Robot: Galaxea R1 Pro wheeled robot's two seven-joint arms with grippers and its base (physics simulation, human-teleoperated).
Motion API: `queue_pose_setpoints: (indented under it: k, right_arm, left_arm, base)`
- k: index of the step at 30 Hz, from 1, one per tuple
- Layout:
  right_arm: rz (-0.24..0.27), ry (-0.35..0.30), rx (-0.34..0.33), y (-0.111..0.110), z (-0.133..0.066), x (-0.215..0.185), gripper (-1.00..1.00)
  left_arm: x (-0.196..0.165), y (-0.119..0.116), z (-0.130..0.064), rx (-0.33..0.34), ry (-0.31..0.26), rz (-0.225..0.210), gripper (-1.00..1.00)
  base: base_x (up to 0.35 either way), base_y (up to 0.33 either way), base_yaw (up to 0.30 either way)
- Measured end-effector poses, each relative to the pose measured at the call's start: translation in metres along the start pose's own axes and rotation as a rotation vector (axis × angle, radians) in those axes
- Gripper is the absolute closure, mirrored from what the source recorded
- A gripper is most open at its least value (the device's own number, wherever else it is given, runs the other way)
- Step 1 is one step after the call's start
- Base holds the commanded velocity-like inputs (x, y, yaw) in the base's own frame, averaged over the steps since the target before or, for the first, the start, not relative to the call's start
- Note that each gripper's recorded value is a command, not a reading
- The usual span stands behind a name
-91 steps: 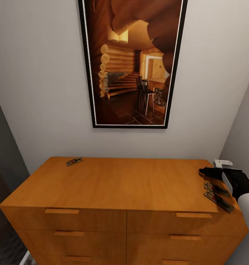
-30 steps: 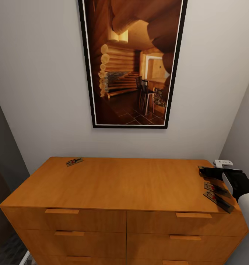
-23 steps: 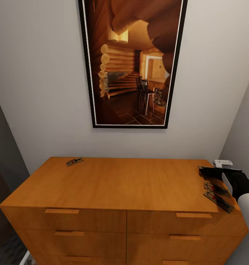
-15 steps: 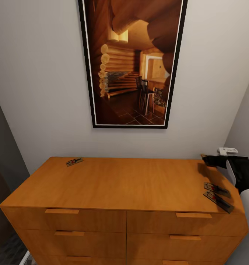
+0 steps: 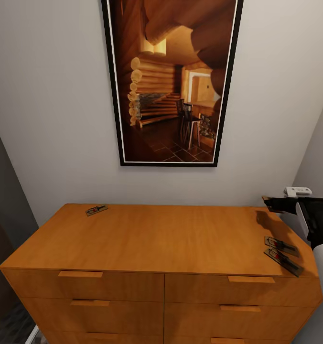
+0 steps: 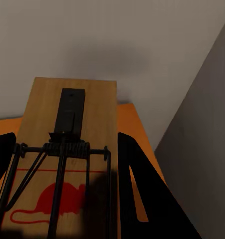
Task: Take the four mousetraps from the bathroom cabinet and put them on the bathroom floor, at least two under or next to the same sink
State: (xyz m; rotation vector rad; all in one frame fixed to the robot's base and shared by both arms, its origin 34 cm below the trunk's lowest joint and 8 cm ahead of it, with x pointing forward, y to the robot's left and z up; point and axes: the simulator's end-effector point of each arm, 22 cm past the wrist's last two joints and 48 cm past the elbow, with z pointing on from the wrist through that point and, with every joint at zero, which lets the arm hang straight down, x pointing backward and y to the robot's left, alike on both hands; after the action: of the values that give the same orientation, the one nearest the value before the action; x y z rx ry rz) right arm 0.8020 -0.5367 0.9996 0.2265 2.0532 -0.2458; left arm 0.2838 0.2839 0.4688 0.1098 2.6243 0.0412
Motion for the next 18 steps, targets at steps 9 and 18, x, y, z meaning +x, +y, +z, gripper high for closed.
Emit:
queue_pose_setpoints:
  k: [9, 18]
  right_arm:
    - [0.002, 0.006, 0.001, -0.0001, -0.0017, -0.0009, 1.0]
    - [0.0, 0.007, 0.0, 0.0008, -0.0012, -0.0004, 1.0]
  left_arm:
    - [0.0, 0.0001, 0.0, 0.0, 0.0, -0.001, -1.0]
    - [0.0, 0.0002, 0.0001, -0.001, 0.0, -0.001, -1.0]
  base:
    - [0.0, 0.0, 0.0]
    - [-0.111, 0.102, 0.0]
